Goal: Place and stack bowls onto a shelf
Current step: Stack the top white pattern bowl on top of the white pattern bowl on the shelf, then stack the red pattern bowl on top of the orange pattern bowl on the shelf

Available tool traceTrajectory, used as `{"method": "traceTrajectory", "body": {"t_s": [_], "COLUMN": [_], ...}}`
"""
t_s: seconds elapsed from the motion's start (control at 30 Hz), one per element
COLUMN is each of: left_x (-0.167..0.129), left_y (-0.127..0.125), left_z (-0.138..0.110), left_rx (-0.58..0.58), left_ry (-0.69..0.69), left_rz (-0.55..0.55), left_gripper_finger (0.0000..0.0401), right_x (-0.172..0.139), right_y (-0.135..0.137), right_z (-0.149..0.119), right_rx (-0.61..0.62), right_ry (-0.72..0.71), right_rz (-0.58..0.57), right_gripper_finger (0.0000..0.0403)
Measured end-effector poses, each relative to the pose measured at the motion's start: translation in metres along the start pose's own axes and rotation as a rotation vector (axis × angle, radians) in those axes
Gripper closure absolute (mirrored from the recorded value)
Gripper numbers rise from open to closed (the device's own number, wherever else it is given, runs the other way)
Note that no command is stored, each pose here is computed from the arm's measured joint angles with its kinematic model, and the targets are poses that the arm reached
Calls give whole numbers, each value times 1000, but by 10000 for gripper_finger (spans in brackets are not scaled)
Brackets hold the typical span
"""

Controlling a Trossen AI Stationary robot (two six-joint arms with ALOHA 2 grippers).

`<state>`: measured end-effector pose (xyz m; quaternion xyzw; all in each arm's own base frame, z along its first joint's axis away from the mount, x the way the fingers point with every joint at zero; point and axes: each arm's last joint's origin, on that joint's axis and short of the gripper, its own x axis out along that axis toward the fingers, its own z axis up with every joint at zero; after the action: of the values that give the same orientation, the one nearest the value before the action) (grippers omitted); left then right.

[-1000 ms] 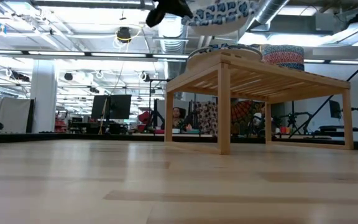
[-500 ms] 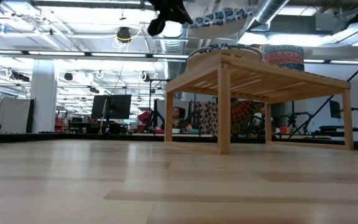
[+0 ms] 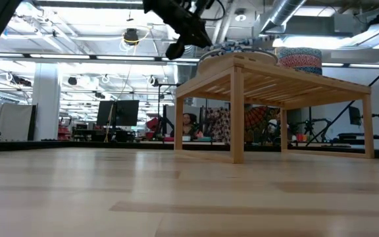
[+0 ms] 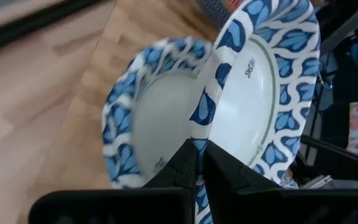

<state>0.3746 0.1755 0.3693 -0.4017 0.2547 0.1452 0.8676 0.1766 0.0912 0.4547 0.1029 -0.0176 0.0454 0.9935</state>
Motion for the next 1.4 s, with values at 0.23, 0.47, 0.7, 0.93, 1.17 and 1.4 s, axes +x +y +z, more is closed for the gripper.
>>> {"method": "traceTrajectory", "body": {"t_s": [0.23,0.47,0.7,0.93,1.17,1.4], "left_x": [-2,-6,-44,-116,-189,-231], "left_y": [0,3,15,-12,-64,-64], "left_z": [1,2,20,18,-30,-110], "left_rx": [34,90,92,399,665,681], "left_ry": [-6,-15,-92,-247,-434,-567], "left_rz": [2,33,22,15,-126,-378], "left_gripper_finger": [349,254,197,201,226,234], "right_x": [0,0,0,0,2,6], "right_y": [0,0,-1,-1,-6,-17], "right_z": [-3,-4,-4,-3,-1,1], "right_rx": [-9,-17,-27,-10,40,41], "right_ry": [24,40,39,25,10,-8], "right_rz": [0,-3,-5,-26,-56,-114], "right_gripper_finger": [219,219,219,219,219,219]}}
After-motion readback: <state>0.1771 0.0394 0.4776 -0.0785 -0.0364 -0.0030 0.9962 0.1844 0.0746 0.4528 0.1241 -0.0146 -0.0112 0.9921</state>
